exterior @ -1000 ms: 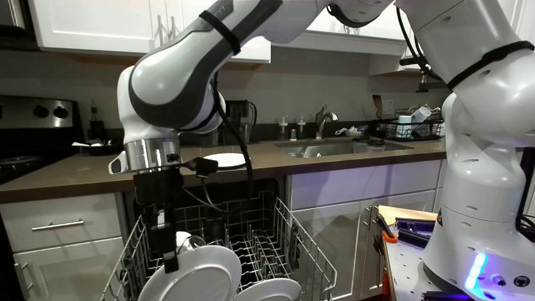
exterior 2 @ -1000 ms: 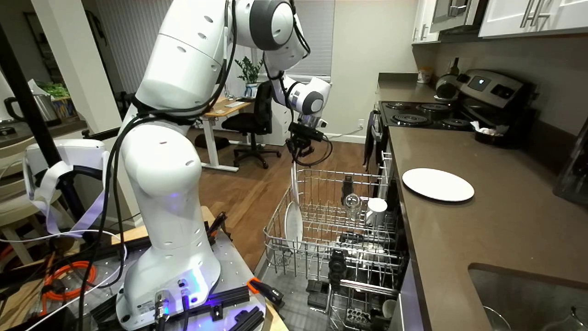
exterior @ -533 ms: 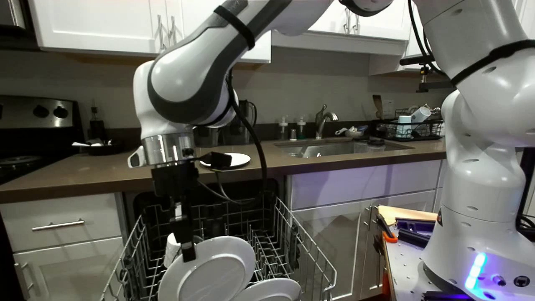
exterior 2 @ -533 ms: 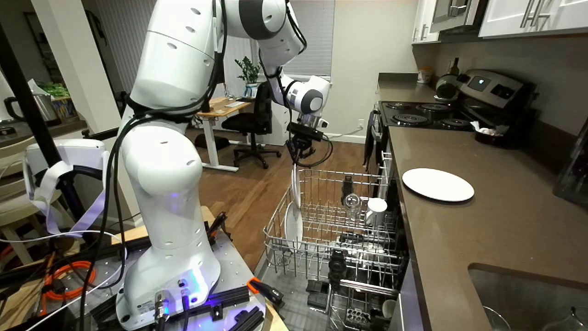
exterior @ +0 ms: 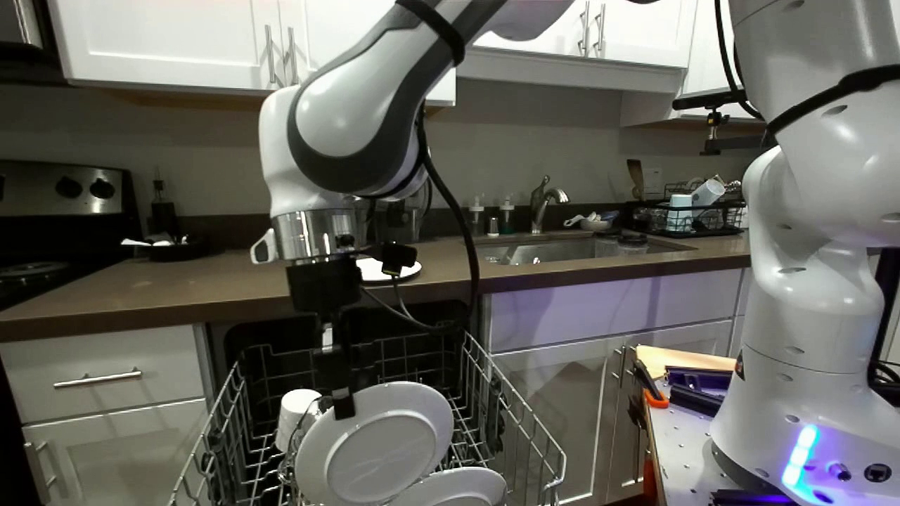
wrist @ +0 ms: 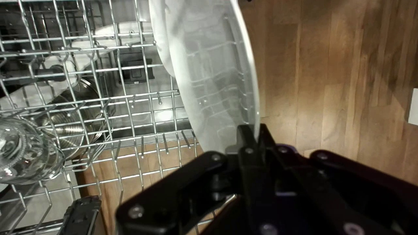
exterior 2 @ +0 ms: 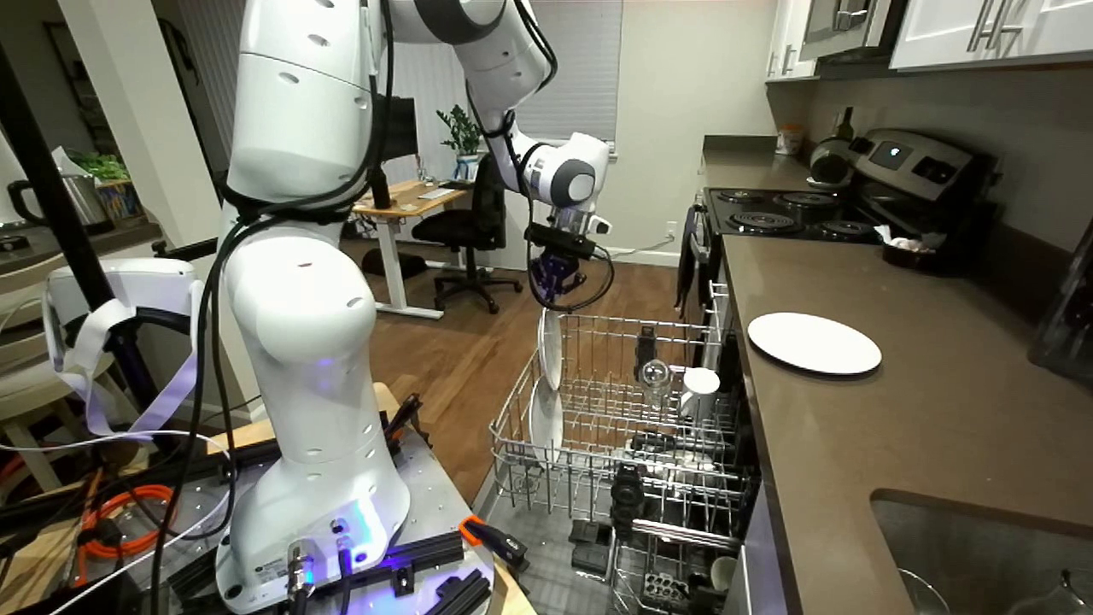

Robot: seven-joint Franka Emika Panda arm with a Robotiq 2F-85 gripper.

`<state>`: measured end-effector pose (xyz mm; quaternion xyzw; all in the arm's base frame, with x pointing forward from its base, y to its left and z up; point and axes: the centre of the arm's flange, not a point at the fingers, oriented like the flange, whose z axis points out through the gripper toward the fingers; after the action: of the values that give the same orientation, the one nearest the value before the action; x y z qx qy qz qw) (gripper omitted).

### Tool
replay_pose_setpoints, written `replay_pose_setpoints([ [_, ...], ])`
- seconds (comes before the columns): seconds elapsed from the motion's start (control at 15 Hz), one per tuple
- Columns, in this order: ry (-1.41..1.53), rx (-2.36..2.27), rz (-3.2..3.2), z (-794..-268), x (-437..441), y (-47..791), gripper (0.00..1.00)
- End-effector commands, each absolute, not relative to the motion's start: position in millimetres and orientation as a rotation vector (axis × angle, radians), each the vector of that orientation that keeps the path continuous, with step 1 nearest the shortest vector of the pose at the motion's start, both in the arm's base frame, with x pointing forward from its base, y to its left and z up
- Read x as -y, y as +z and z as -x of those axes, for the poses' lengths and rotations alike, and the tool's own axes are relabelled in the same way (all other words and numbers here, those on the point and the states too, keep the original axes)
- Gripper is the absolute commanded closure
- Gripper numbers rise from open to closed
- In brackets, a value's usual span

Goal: Put the plate on the left side of the dishwasher in line with the plate on the right

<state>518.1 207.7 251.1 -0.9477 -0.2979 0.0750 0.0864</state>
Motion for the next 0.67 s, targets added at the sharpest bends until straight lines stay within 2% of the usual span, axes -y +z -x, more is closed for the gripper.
replay_pose_setpoints([
  [0.0,0.171,0.786,2.875,-499,-191,270,0.99],
  [0.6,0.112,0.622,2.947,-487,-153,258,0.99],
])
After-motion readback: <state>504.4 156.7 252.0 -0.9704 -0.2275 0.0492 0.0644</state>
